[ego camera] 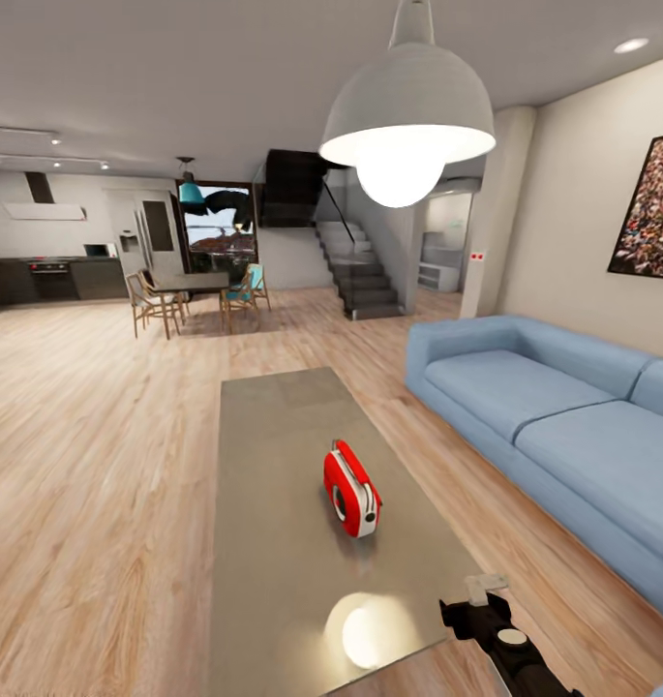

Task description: Turn on the radio receiver that's on the table in the living room.

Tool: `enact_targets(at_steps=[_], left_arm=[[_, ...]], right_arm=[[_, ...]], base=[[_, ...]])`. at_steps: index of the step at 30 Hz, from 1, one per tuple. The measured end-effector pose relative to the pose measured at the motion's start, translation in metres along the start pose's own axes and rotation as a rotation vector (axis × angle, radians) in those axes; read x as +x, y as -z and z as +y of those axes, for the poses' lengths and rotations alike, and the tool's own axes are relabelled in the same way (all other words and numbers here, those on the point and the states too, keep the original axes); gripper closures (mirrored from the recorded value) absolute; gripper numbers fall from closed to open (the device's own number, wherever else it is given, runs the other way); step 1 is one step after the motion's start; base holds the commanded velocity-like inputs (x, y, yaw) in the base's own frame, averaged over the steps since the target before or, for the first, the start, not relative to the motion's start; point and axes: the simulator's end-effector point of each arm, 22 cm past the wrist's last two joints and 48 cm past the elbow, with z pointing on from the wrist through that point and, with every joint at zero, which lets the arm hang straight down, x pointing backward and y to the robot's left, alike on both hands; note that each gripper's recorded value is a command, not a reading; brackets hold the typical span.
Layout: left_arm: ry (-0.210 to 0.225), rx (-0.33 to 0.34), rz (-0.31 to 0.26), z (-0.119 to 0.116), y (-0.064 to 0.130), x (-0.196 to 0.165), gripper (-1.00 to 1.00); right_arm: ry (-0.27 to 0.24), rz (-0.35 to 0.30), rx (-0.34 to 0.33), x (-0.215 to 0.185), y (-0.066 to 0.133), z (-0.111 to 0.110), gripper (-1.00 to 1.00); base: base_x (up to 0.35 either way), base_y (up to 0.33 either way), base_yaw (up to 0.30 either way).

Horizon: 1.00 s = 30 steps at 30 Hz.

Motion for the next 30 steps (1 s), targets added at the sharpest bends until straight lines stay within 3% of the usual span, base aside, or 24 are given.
enact_targets(at_steps=[20,30], left_arm=[[0.002,-0.003,0.003,0.002,-0.0005,0.0007,-1.0],[0.001,-0.002,0.005,0.0015,-0.0004,0.001,-1.0]], right_arm=[[0.001,0.001,0.0,0.0003,0.0,-0.0001,-1.0],[0.003,0.0,0.001,0.0002,0.0,-0.0002,-1.0]], base=[[0.221,-0.265,0.296],[0.019,-0.313,0.031]])
